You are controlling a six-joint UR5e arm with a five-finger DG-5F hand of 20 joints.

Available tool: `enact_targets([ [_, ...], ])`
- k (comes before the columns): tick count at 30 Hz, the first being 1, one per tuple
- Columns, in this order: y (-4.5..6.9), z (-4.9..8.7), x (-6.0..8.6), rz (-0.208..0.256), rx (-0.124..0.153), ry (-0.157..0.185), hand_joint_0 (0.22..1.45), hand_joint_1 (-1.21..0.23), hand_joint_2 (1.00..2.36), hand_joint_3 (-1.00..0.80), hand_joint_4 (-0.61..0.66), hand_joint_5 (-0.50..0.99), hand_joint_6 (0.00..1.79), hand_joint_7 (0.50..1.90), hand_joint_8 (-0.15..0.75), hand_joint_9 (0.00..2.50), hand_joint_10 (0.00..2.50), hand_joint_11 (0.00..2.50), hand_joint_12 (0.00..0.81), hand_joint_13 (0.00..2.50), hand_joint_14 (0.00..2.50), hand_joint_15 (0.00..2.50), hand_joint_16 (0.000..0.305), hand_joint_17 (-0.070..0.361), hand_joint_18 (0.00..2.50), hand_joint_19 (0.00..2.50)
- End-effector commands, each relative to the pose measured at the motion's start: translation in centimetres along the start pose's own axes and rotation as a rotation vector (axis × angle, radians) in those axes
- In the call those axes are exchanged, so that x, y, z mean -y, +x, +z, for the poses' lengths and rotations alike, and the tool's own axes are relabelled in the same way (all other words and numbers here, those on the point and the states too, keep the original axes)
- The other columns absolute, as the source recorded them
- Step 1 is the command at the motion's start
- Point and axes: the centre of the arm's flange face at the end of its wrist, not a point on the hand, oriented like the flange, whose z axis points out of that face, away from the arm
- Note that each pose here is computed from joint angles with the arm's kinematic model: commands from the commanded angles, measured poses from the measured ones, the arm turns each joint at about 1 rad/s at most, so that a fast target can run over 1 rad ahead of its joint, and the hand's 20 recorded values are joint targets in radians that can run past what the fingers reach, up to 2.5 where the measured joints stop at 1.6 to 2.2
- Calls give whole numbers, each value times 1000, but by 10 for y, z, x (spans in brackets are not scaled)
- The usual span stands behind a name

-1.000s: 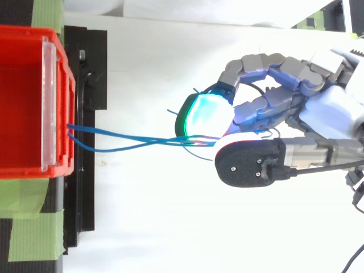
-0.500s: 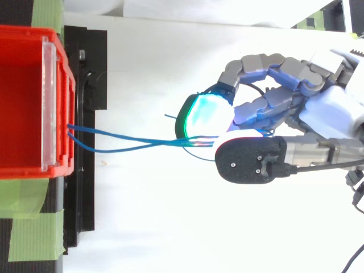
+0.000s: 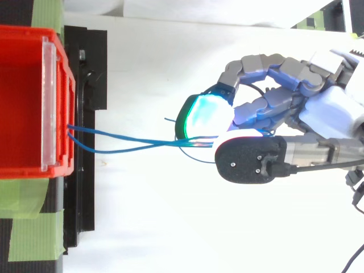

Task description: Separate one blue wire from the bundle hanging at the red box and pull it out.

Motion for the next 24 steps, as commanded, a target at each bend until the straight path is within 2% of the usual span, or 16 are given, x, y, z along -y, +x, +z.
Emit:
enact_targets([
  [1,0,0,0,0,0,0,582,-607,1014,-106,222,-190,849,1100,357,960,5,1491,379,1251,11,1417,42,95,785,637],
  [15,0,0,0,0,1,-1,553,-603,1006,-109,253,-184,830,1076,409,1002,2,1494,436,1287,9,1398,51,115,842,597],
  [24,0,0,0,4,2,-3,533,-601,1009,-169,239,-182,808,1081,398,988,8,1476,423,1269,11,1386,50,114,822,610],
])
